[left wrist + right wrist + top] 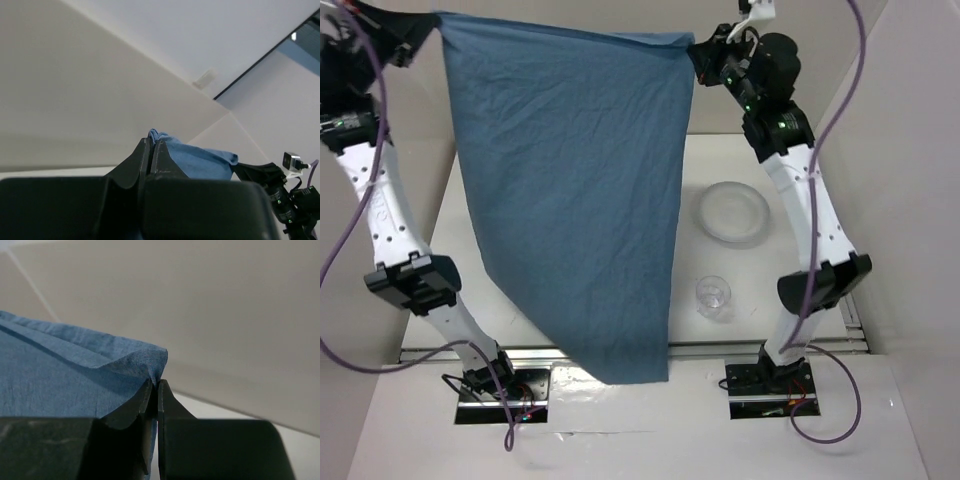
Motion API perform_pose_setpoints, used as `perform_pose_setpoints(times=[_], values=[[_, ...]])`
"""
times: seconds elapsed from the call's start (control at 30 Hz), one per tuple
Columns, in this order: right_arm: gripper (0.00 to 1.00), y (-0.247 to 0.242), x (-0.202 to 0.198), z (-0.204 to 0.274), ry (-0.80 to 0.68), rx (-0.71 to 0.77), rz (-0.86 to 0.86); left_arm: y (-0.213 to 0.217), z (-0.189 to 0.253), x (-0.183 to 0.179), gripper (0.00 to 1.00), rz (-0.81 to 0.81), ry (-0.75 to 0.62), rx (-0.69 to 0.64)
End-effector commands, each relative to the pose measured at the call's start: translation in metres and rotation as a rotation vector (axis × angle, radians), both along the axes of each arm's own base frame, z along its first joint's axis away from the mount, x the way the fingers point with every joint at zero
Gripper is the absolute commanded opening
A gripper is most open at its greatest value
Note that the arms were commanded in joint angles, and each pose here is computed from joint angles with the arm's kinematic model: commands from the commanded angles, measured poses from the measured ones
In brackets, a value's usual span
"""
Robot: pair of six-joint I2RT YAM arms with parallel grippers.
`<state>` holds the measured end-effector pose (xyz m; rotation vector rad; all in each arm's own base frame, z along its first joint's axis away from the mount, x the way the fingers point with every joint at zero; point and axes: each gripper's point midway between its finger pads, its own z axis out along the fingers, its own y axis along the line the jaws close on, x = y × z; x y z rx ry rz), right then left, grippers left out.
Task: Set the dinner table for one person
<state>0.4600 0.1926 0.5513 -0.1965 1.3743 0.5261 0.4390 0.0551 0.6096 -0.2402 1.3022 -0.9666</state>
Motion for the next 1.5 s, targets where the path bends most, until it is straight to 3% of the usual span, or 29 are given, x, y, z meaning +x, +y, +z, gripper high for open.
perform_pose_setpoints(times=[0.0,0.17,0.33,0.5,0.77,0.8,0.87,0.9,0.93,0.97,1.0,1.03,1.07,1.1,1.17,1.2,1.3,1.37,1.47], values=[[0.00,-0.044,0.047,-0.012,-0.022,0.026,-0.124,-0.004,-0.015,0.039,0.00,0.051,-0.024,0.074],[0.00,-0.055,0.125,-0.089,0.091,0.006,-0.130,-0.033,-0.080,0.105,0.00,-0.007,0.076,0.075],[0.00,-0.055,0.177,-0.155,0.174,0.012,-0.109,-0.023,-0.164,0.166,0.00,-0.007,0.214,0.046],[0.00,-0.056,0.209,-0.202,0.223,0.048,-0.084,-0.015,-0.202,0.191,0.00,0.000,0.261,0.023],[0.00,-0.051,0.218,-0.219,0.238,0.059,-0.036,-0.014,-0.227,0.200,0.00,-0.014,0.299,0.006],[0.00,-0.050,0.209,-0.204,0.233,0.067,-0.026,-0.016,-0.241,0.199,0.00,-0.026,0.332,0.006],[0.00,-0.047,0.196,-0.223,0.287,0.058,0.001,-0.020,-0.226,0.183,0.00,-0.023,0.318,0.025],[0.00,-0.047,0.180,-0.194,0.242,0.061,0.012,-0.022,-0.239,0.178,0.00,-0.033,0.353,0.039],[0.00,-0.040,0.171,-0.219,0.301,0.053,0.021,-0.024,-0.235,0.170,0.00,-0.032,0.359,0.047],[0.00,-0.034,0.160,-0.218,0.305,0.042,0.042,-0.023,-0.221,0.153,0.00,-0.031,0.363,0.058],[0.00,-0.036,0.142,-0.195,0.280,0.036,0.042,-0.016,-0.233,0.143,0.00,-0.032,0.404,0.064],[0.00,-0.031,0.129,-0.214,0.336,0.027,0.061,-0.018,-0.215,0.122,0.00,-0.030,0.390,0.076],[0.00,-0.026,0.117,-0.215,0.349,0.015,0.071,-0.016,-0.217,0.110,0.00,-0.022,0.417,0.073],[0.00,-0.030,0.094,-0.187,0.302,0.010,0.072,-0.010,-0.245,0.097,0.00,-0.022,0.490,0.053],[0.00,-0.018,0.064,-0.215,0.369,-0.012,0.099,-0.012,-0.223,0.059,0.00,0.002,0.470,0.066],[0.00,-0.016,0.037,-0.214,0.380,-0.016,0.113,-0.006,-0.251,0.043,0.00,0.014,0.553,0.040],[0.00,-0.010,-0.006,-0.222,0.410,-0.027,0.142,-0.010,-0.245,-0.007,0.00,0.073,0.577,0.053],[0.00,-0.001,-0.052,-0.236,0.444,-0.043,0.185,-0.014,-0.283,-0.039,0.00,0.104,0.709,0.013],[0.00,0.012,-0.112,-0.264,0.509,-0.076,0.242,-0.008,-0.324,-0.094,0.00,0.276,0.881,-0.021]])
